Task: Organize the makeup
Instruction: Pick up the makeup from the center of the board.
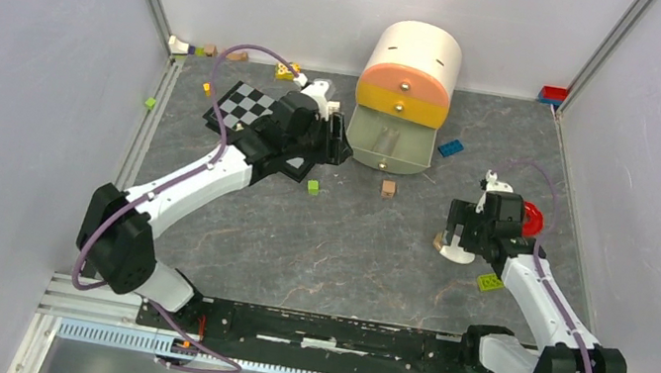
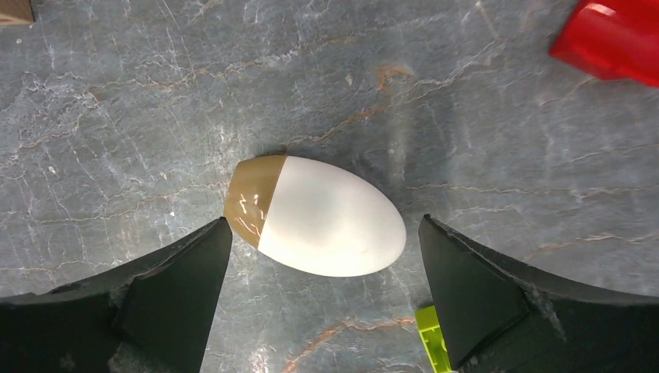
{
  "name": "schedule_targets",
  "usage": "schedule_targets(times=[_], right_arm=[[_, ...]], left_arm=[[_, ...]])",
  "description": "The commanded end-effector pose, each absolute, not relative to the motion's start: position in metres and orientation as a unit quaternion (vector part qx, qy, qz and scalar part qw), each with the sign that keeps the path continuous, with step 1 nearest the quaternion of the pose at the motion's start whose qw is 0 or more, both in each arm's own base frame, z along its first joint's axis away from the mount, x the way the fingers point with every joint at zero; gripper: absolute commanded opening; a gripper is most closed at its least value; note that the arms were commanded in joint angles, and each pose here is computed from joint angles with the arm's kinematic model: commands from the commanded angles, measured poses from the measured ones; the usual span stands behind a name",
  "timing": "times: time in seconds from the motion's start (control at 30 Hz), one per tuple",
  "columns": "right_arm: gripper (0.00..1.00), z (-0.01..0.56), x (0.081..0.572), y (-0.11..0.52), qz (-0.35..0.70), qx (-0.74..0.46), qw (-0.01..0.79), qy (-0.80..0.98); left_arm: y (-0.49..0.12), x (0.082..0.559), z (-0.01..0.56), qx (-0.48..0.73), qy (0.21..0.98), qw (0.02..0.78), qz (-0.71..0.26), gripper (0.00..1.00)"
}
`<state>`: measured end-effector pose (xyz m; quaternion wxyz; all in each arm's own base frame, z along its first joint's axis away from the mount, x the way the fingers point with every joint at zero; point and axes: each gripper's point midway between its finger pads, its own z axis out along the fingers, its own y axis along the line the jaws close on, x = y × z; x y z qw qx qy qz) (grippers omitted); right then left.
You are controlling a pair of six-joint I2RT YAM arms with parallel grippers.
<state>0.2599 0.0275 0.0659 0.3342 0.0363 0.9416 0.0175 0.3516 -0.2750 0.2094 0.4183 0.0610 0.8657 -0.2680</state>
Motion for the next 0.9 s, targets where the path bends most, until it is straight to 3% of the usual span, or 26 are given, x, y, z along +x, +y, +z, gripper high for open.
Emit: schedule_targets(times=[0.0, 0.57, 0.87], right_arm=[[0.98, 0.063, 0.271, 0.042, 0.084, 0.053, 0.353, 0.930], [0.98, 0.024, 0.255, 0.040, 0.117, 0.085, 0.325, 0.935], [0.82, 0.024, 0.243, 0.073, 0.209, 0.087, 0.346, 0.911]], left_arm=[[-0.262, 0.348, 0.226, 0.048, 0.855, 0.441, -0.269, 0.66], [-0.254, 0.342, 0.221, 0.037, 0.856, 0.440, -0.270, 0.67], [-0.253, 0.339, 0.214, 0.028, 0.857, 0.435, -0.273, 0.67]])
